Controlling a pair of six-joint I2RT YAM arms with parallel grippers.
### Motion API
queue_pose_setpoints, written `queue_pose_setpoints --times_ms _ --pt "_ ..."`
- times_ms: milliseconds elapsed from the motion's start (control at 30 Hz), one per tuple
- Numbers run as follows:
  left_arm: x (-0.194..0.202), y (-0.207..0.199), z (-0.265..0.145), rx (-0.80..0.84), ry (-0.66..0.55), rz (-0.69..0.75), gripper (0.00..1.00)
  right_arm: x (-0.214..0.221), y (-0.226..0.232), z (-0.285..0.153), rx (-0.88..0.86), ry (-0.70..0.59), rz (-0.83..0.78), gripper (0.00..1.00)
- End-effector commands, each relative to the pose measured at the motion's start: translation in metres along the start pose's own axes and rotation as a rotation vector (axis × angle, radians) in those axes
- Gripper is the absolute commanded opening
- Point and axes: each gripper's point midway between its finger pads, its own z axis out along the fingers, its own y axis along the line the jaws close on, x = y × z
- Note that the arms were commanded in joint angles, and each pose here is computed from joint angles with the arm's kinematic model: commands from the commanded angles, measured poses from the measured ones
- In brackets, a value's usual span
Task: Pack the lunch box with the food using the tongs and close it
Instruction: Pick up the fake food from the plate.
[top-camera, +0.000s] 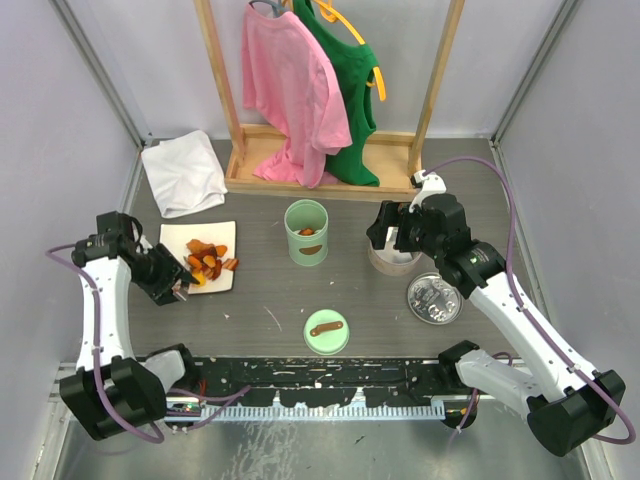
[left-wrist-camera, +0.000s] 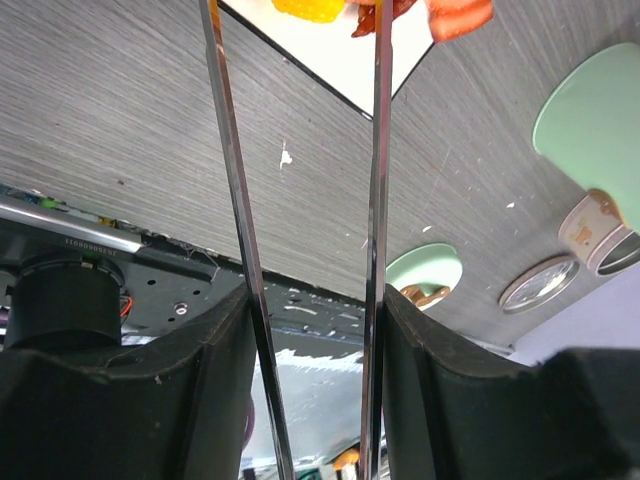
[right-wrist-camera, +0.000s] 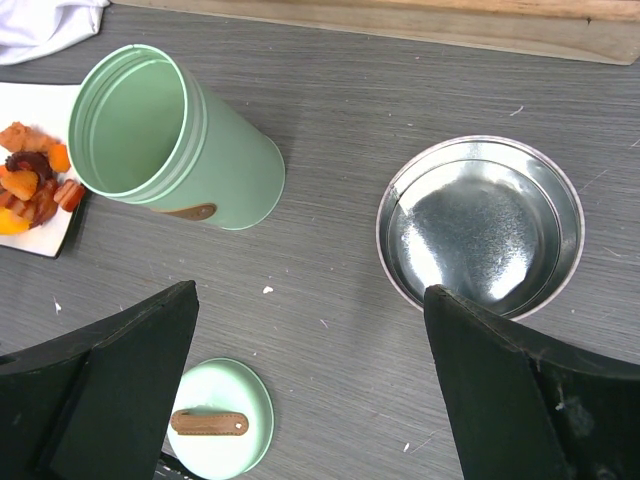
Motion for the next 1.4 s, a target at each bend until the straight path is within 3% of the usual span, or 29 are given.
queue_pose_setpoints --times_ms 0,433,1000,1367 --pt "-0.002 -0.014 -0.01 0.068 0.028 0.111 0.48 -0.018 0.007 -0.001 -0.027 -0.056 -0.005 1.0" --pt "-0.003 -0.01 -0.007 0.032 0.087 0.121 0.51 -0.02 0.011 -0.001 -0.046 -0.056 0.005 1.0" --pt "-0.014 0.021 -0.001 -0.278 0.129 0.204 0.51 -0.021 0.015 0.001 -0.061 -0.053 0.023 1.0" --pt "-0.023 0.03 -0.013 -0.328 0.03 0.209 0.38 -0.021 0.014 0.001 -0.057 -0.054 0.024 1.0"
